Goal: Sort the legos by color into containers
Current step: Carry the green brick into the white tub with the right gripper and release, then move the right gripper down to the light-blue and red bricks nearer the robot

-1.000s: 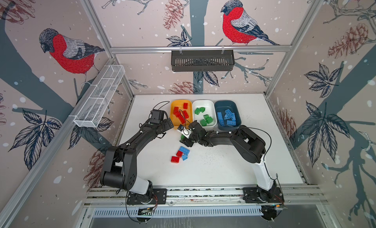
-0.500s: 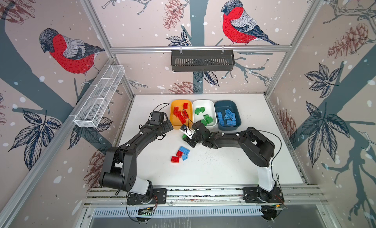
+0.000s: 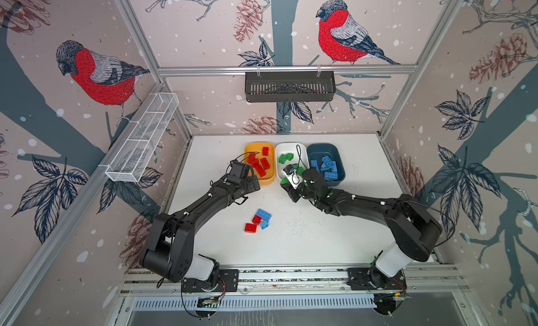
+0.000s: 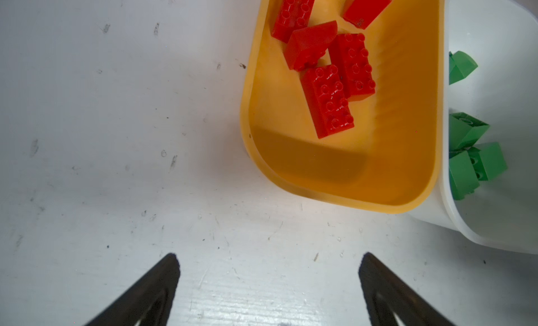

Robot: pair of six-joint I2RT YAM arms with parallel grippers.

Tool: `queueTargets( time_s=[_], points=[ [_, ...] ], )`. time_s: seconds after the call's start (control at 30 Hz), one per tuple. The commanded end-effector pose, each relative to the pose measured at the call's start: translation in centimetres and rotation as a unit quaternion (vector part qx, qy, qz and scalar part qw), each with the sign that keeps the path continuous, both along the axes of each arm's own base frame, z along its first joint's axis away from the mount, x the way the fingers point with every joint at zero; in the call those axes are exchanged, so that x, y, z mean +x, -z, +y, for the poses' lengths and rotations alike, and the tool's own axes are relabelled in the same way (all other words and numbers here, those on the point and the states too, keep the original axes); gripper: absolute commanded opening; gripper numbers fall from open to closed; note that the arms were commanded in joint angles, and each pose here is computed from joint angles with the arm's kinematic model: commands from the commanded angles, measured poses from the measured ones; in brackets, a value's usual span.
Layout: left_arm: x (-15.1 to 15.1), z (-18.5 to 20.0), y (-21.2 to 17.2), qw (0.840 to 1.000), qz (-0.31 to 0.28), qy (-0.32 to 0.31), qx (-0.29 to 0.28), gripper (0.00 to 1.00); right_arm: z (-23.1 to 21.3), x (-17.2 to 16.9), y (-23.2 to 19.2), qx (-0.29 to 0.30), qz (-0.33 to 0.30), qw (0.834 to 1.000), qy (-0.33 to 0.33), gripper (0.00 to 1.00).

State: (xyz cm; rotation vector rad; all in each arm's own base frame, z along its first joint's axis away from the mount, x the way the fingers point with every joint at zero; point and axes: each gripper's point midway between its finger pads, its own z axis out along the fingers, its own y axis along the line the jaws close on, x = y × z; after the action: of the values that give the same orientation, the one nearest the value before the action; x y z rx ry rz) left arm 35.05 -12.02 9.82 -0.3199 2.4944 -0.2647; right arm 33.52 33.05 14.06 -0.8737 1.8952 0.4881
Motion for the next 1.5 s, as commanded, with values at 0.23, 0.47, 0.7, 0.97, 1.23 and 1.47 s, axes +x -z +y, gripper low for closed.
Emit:
queueTargets(
  time_s=[0.23,0.47,0.7,0.97,1.23,1.47],
  points=[
    [-1.2,-0.3,1.1,1.000,0.023,0.001,0.003,0.97,-5.6,5.8,1.7,-0.004,0.058,0.986,0.155,0.30],
    [-1.4,-0.2,1.6,0.999,0.035,0.001,0.006,0.96,-4.2,6.4,2.2,-0.009,0.079,0.988,0.136,0.55],
    [-1.3,-0.2,1.8,0.999,0.036,-0.007,0.004,0.96,-2.0,4.6,1.8,-0.025,0.060,0.994,0.082,0.76],
    [-1.1,-0.2,2.0,0.999,0.034,-0.015,-0.001,0.97,1.4,-0.5,0.5,0.001,0.046,0.999,0.006,0.82],
    [-0.9,0.2,2.1,0.999,0.030,-0.027,0.003,0.97,6.2,-9.5,4.0,-0.055,0.060,0.985,-0.155,0.86],
    [-1.2,0.9,2.3,0.999,0.034,-0.041,0.012,0.97,8.4,-15.4,6.6,-0.122,0.026,0.946,-0.299,0.85]
  ],
)
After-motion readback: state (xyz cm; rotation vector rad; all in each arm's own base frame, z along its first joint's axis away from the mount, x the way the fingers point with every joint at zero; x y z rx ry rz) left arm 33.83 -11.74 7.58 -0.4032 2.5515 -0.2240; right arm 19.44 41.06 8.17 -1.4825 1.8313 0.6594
